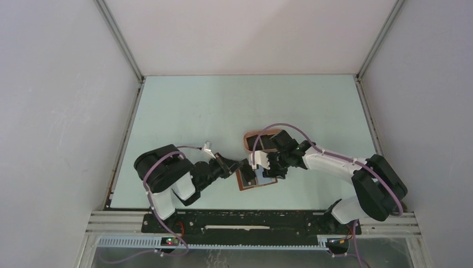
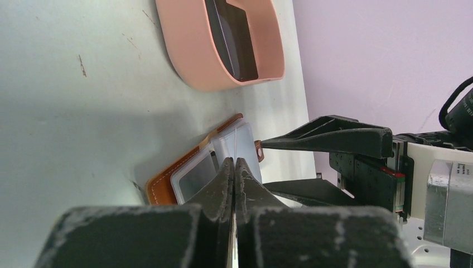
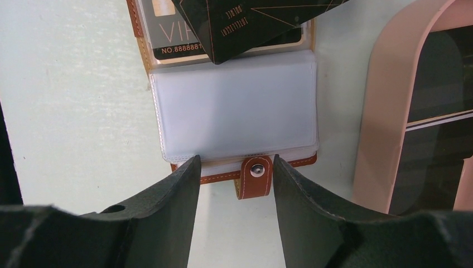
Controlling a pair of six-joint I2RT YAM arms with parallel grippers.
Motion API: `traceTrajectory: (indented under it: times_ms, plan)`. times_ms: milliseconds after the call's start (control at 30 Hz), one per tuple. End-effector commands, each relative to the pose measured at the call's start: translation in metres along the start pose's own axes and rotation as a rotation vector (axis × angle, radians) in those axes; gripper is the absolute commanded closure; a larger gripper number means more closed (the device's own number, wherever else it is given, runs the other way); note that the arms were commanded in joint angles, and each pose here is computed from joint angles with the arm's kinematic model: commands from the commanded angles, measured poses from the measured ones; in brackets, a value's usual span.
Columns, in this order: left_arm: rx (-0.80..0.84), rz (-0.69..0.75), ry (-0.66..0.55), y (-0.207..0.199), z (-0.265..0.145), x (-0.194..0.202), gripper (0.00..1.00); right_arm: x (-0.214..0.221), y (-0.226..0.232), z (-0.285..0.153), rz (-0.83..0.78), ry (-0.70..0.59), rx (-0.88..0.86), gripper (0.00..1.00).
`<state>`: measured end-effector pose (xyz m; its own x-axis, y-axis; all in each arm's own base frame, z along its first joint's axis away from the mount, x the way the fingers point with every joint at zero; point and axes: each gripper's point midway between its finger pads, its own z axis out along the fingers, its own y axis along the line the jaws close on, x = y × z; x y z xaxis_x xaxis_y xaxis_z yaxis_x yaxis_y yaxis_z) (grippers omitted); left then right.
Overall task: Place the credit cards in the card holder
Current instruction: Insert the credit card into the card holder.
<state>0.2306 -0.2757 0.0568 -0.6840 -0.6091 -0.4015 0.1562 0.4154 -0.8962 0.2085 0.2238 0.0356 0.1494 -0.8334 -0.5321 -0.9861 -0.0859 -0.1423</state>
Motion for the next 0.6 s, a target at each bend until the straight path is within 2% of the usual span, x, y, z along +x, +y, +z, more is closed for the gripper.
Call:
traceTrajectory:
  times_ms: [0, 567]
  plan:
    - [0.031, -0.01, -0.042, -0.01, 0.008, -0.008, 1.0, -0.004, -0.002, 0.002, -0.01, 0.0, 0.002, 0.41]
    - [0.031, -0.038, 0.008, -0.009, 0.015, 0.006, 1.0, -0.003, -0.002, 0.002, -0.002, 0.01, -0.004, 0.41]
